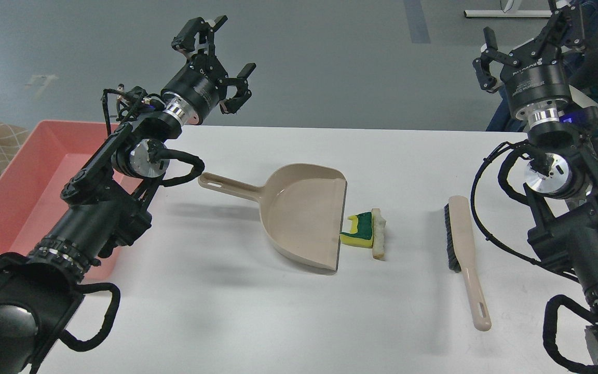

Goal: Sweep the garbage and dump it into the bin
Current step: 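Lower the left arm from the raised pose toward the dustpan handle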

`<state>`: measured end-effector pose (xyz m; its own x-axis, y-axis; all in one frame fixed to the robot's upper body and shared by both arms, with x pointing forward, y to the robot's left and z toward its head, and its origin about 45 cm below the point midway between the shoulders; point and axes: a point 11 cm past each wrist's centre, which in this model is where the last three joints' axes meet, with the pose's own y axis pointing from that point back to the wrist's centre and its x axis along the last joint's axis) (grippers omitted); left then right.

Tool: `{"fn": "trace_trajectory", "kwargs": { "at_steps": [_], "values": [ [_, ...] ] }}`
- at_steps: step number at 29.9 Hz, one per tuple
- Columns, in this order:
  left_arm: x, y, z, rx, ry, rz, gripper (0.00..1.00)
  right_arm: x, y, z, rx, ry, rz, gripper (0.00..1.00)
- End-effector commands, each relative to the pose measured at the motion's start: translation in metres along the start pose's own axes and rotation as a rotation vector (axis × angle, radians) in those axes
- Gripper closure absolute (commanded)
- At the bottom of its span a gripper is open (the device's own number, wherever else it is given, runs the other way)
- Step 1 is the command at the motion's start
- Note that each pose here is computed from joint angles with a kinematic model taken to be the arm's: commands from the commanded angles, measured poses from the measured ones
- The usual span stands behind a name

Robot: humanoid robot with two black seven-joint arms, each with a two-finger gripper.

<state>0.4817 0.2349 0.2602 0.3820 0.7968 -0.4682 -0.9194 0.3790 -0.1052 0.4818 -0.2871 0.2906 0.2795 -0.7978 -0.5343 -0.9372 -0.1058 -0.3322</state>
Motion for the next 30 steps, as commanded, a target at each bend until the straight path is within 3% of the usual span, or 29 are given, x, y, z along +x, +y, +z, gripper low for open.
{"fn": "trace_trajectory", "kwargs": {
  "at_steps": [1, 16, 24, 30],
  "values": [
    [0.000, 0.001, 0.001, -0.018, 0.024, 0.000, 0.02, 0.001, 0.001, 0.001, -0.002, -0.001, 0.001, 0.00],
    [0.001, 0.002, 0.003, -0.053, 0.040, 0.005, 0.02, 0.007, 0.004, 0.010, -0.043, 0.010, 0.017, 0.00],
    [-0.008, 0.003, -0.004, -0.032, 0.050, -0.065, 0.02, 0.008, 0.007, 0.027, -0.210, 0.012, 0.015, 0.00],
    [-0.008, 0.003, -0.004, -0.028, 0.046, -0.064, 0.02, 0.010, 0.006, 0.023, -0.230, 0.024, 0.004, 0.00]
  ]
}}
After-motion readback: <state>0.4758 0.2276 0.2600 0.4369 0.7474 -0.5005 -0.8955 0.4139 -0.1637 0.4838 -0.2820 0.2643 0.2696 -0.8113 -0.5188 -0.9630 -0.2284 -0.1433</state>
